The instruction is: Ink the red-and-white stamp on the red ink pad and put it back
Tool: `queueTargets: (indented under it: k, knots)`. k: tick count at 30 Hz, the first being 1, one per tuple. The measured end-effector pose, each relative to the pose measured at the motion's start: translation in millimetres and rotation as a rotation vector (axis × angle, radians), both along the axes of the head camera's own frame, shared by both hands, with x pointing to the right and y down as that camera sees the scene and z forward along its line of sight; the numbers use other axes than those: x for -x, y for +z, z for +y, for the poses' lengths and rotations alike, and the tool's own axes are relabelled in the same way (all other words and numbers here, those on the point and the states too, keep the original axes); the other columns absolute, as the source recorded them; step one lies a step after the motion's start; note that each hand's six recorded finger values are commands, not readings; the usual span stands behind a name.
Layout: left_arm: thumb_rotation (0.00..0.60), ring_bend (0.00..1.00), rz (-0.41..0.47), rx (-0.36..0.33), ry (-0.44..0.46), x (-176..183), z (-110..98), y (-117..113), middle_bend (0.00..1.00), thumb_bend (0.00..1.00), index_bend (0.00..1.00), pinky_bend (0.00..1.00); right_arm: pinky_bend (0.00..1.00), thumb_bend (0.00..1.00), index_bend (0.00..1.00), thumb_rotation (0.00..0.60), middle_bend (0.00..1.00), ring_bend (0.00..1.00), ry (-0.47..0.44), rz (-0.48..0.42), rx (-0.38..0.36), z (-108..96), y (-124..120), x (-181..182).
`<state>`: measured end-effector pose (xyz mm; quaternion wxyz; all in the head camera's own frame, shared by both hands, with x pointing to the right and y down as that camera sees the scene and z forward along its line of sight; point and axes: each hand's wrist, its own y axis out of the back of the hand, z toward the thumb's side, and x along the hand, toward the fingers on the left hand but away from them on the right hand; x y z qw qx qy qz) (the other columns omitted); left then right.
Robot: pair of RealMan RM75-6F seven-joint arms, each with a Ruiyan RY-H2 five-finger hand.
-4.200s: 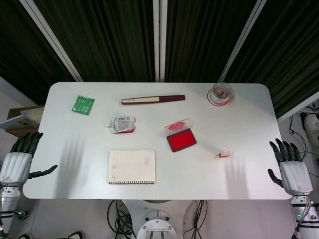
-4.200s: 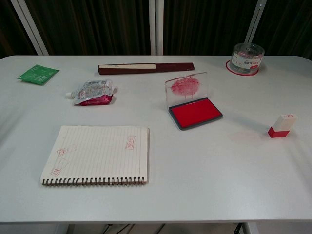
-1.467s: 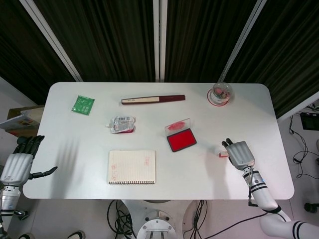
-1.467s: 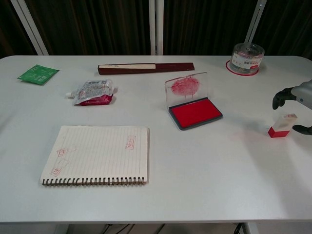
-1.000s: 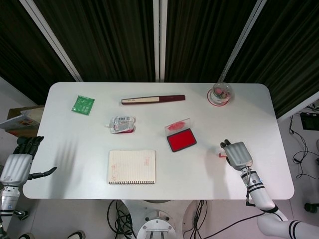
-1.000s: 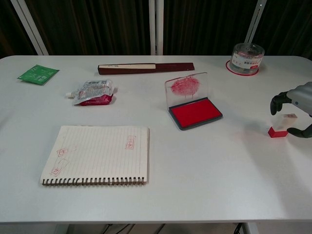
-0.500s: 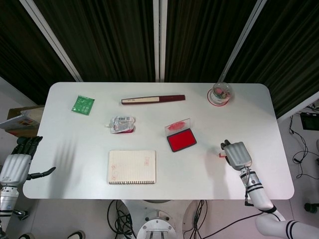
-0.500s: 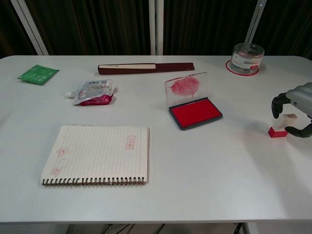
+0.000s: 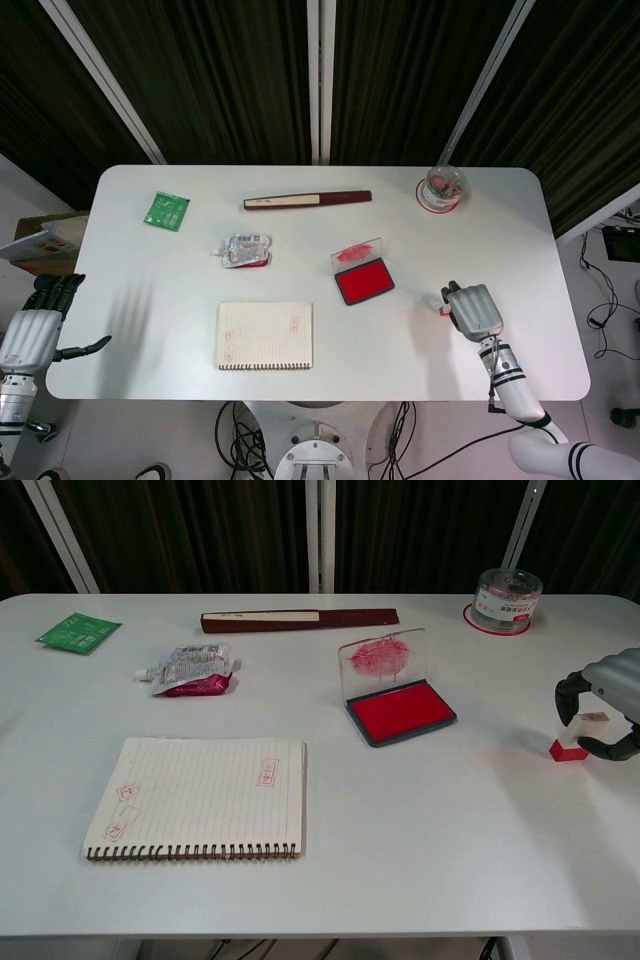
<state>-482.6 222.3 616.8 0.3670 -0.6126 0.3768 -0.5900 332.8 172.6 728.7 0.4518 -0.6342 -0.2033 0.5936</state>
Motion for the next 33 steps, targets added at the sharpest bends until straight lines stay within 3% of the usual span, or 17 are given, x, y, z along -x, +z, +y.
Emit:
queueTargets:
  k: [33]
  knots:
    - [0.25,0.08,0.0,0.006,-0.013,4.7,1.4,0.6,0.08,0.08,0.0,0.19,1.0,0.3,0.59,0.6,0.54,0.92,0.011,-0.021,-0.031,-2.5,0.4,1.5]
